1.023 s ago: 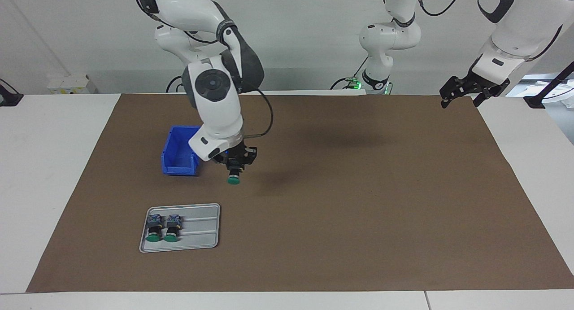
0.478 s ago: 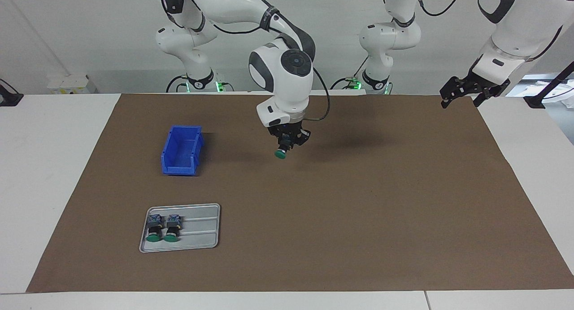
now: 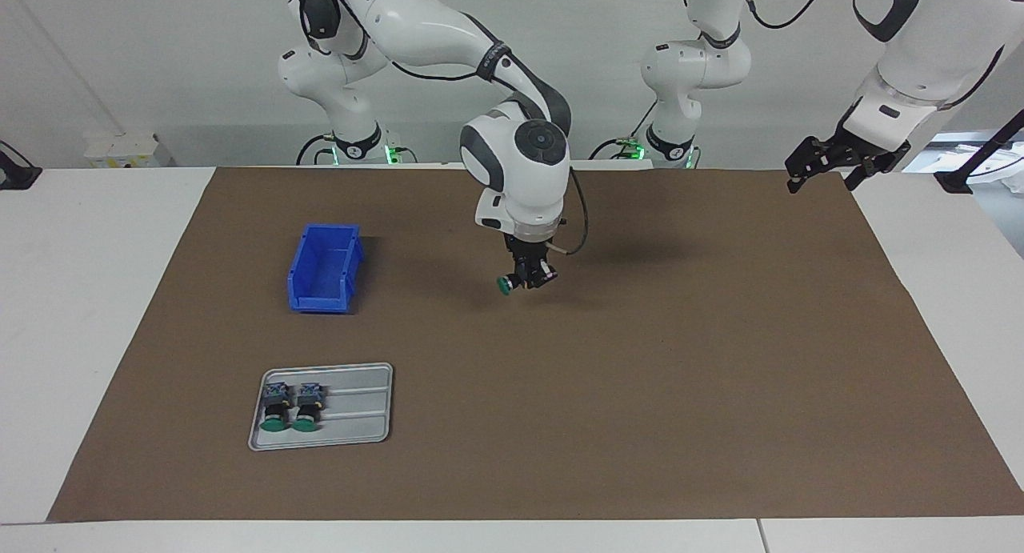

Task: Place and press button with both arms
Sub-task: 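Lift the part and carry it toward the table center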

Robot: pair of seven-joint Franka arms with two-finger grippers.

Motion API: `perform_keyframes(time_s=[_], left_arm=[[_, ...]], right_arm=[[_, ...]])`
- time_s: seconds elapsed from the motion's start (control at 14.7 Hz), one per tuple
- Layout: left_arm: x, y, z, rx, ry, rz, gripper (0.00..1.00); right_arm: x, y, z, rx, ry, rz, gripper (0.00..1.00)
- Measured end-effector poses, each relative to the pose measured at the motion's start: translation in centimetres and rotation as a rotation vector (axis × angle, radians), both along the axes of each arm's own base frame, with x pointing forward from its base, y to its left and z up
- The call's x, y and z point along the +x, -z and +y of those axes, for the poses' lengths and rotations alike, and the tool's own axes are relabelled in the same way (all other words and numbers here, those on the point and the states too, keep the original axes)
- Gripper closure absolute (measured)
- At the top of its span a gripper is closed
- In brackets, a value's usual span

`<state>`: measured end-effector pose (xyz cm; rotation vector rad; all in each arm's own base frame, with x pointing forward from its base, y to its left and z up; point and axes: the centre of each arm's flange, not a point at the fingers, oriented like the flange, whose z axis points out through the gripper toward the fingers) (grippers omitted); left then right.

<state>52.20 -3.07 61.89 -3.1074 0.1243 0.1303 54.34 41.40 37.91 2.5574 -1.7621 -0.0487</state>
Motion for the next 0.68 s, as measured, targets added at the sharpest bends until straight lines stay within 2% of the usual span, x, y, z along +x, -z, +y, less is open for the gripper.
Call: perform_keyframes(time_s=[0.34, 0.68], left_arm=[[-0.1, 0.0, 0.0, 0.000, 0.000, 0.000, 0.00], [-0.1, 0.0, 0.0, 0.000, 0.000, 0.001, 0.00]], right_arm=[[1.2, 4.8, -0.7, 0.018, 0.231, 0.022, 0.59], [0.2, 8.1, -1.5, 0.040, 0.273, 0.003, 0.59]])
